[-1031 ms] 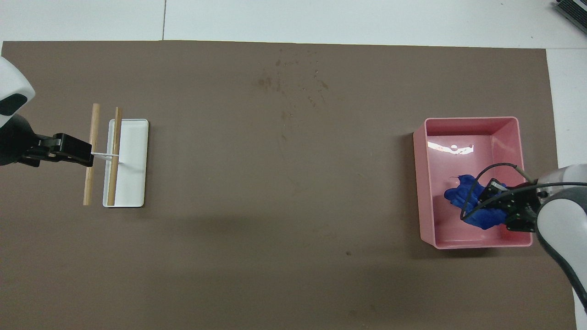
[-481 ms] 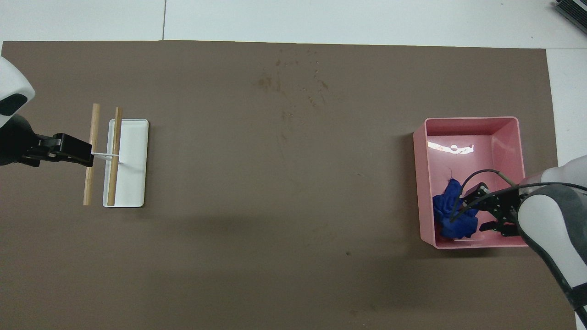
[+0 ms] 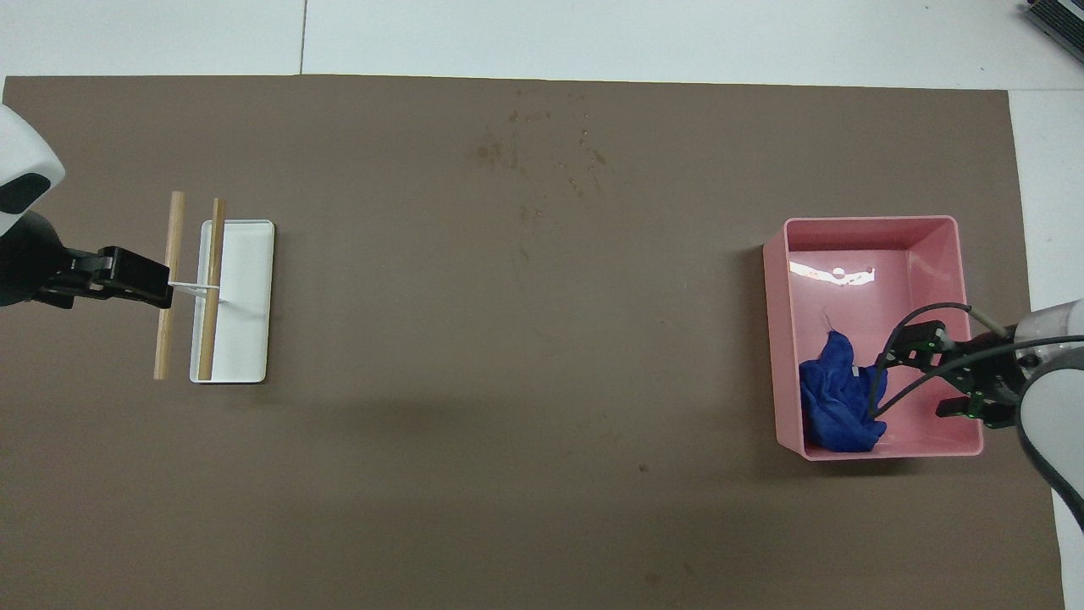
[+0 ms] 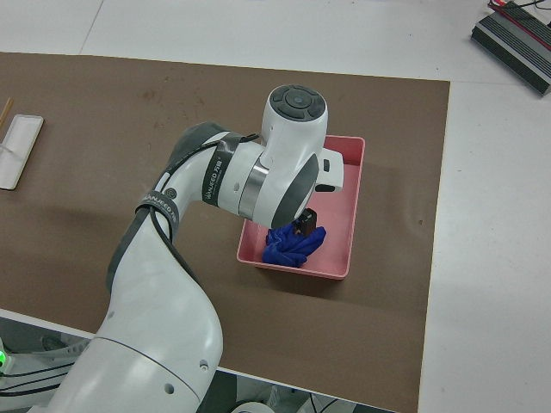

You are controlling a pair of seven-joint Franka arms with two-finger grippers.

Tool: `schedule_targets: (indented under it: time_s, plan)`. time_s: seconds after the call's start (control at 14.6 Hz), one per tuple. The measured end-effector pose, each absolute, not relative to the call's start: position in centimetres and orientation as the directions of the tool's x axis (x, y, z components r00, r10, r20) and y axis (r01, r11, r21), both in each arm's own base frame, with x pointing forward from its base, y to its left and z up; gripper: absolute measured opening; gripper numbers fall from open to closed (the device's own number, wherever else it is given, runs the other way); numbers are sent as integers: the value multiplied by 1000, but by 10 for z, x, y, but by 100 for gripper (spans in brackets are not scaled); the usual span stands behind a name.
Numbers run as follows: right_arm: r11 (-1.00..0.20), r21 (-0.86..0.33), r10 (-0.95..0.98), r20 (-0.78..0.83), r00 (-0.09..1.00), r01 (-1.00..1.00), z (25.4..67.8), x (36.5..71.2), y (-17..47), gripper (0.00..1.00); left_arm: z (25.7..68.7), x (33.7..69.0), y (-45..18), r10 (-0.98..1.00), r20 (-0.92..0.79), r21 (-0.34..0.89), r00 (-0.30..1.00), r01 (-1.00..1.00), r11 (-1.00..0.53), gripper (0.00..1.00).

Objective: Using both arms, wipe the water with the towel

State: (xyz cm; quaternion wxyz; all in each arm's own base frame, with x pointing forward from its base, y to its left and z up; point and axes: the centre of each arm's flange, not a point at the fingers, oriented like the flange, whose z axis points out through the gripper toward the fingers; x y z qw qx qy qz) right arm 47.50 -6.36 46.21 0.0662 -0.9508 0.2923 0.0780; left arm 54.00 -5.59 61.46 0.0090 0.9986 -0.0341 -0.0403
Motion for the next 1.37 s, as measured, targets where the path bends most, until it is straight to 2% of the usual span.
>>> schedule_targets:
  time_s: [0.27, 0.69, 1.03, 1.37]
  plan:
    - [-940, -39, -335, -67, 940, -338, 514, 485, -58, 100, 615, 540, -56, -69, -80, 21, 994, -67, -998, 100]
    - [-987, 56, -152, -2, 988, -151, 608, 532, -2, 100, 615, 540, -56, -69, -80, 21, 994, -67, -998, 100]
    - [-988, 61, -140, 11, 990, -140, 626, 553, 50, 100, 615, 540, -56, -69, -80, 21, 994, -67, -998, 100]
    - [-980, 54, -188, 27, 982, -189, 654, 542, 26, 100, 615, 540, -56, -69, -80, 21, 994, -67, -998, 100]
